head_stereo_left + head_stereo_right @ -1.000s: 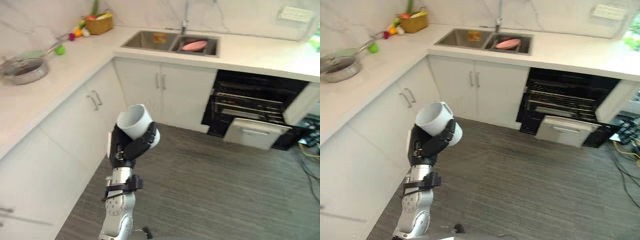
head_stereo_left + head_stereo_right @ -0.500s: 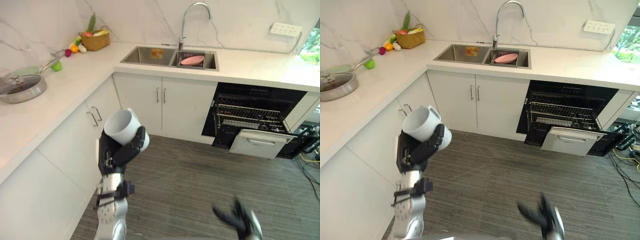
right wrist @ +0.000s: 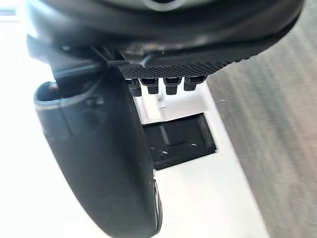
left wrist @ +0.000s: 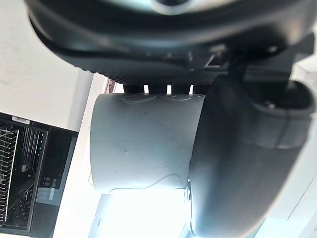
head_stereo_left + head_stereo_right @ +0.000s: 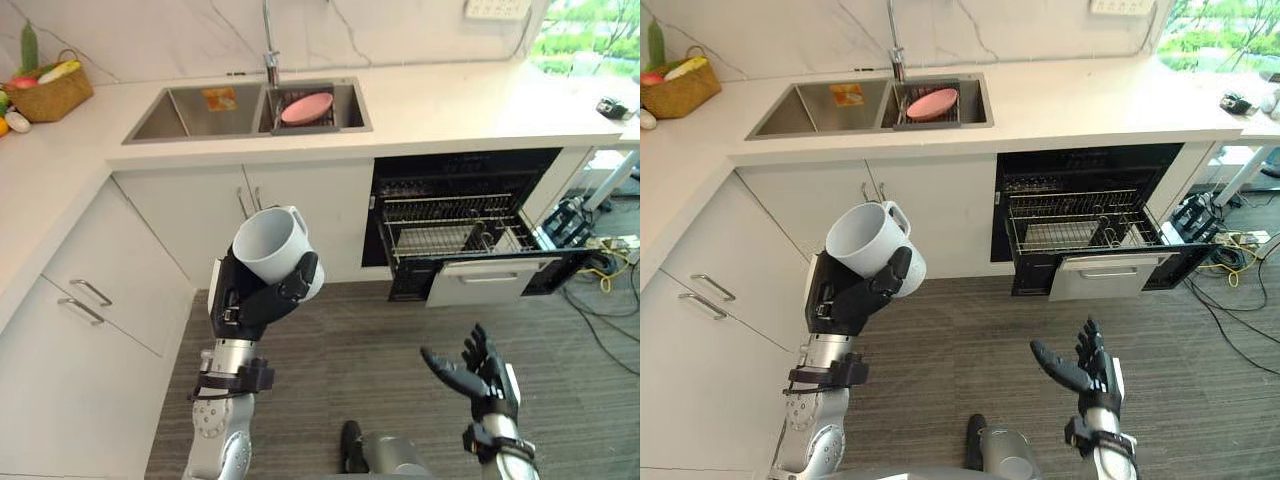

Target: Walk over to the sink, pick up the cup, carry it to the dishwasher, place the cup inside the dishwasher, then close the dishwasher door

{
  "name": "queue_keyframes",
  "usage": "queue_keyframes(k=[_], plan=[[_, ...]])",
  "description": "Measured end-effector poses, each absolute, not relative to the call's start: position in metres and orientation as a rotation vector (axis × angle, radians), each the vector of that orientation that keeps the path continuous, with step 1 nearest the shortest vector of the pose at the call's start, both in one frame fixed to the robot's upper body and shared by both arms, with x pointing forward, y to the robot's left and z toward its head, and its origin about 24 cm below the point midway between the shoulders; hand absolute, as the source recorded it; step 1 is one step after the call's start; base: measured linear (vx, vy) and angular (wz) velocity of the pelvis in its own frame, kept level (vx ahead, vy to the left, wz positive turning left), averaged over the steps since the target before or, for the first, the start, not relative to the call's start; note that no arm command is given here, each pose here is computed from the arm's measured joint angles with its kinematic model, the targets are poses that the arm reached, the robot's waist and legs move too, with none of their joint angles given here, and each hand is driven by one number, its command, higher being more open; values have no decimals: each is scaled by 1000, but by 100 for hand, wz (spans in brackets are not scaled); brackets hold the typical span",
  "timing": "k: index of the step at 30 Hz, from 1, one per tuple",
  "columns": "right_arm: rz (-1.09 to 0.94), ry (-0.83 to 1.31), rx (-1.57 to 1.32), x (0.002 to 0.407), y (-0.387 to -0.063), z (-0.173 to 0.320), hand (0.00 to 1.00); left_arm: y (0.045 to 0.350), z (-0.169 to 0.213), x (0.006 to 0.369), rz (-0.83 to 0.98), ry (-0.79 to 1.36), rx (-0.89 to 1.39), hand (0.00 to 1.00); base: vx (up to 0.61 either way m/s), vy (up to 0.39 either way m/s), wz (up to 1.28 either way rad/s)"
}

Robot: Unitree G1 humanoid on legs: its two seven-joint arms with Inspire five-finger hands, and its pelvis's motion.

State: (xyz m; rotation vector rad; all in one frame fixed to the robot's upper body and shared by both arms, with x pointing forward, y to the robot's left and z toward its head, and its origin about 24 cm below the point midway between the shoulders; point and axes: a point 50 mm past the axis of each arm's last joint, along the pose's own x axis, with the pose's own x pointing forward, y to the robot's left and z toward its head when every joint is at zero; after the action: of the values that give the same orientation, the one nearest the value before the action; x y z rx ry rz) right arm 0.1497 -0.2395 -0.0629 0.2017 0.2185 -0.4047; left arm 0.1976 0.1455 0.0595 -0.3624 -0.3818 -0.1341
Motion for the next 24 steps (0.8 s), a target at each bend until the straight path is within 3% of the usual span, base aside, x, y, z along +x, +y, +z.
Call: queue_keyframes(k=[5, 10, 17, 24], plan=[[-431, 39, 160, 157, -254, -22, 100, 131, 56, 180, -134, -375, -415, 0, 294, -29, -24], [-399, -54, 181, 168, -246, -5, 100, 128, 53, 179, -142, -361, -402, 0, 345, 27, -95], [-375, -136, 166, 170, -245, 16, 100, 126, 51, 179, -139, -343, -386, 0, 373, 208, -95], [-418, -287, 162, 156, -263, 51, 100, 127, 59, 189, -178, -374, -369, 0, 199, 194, -17]])
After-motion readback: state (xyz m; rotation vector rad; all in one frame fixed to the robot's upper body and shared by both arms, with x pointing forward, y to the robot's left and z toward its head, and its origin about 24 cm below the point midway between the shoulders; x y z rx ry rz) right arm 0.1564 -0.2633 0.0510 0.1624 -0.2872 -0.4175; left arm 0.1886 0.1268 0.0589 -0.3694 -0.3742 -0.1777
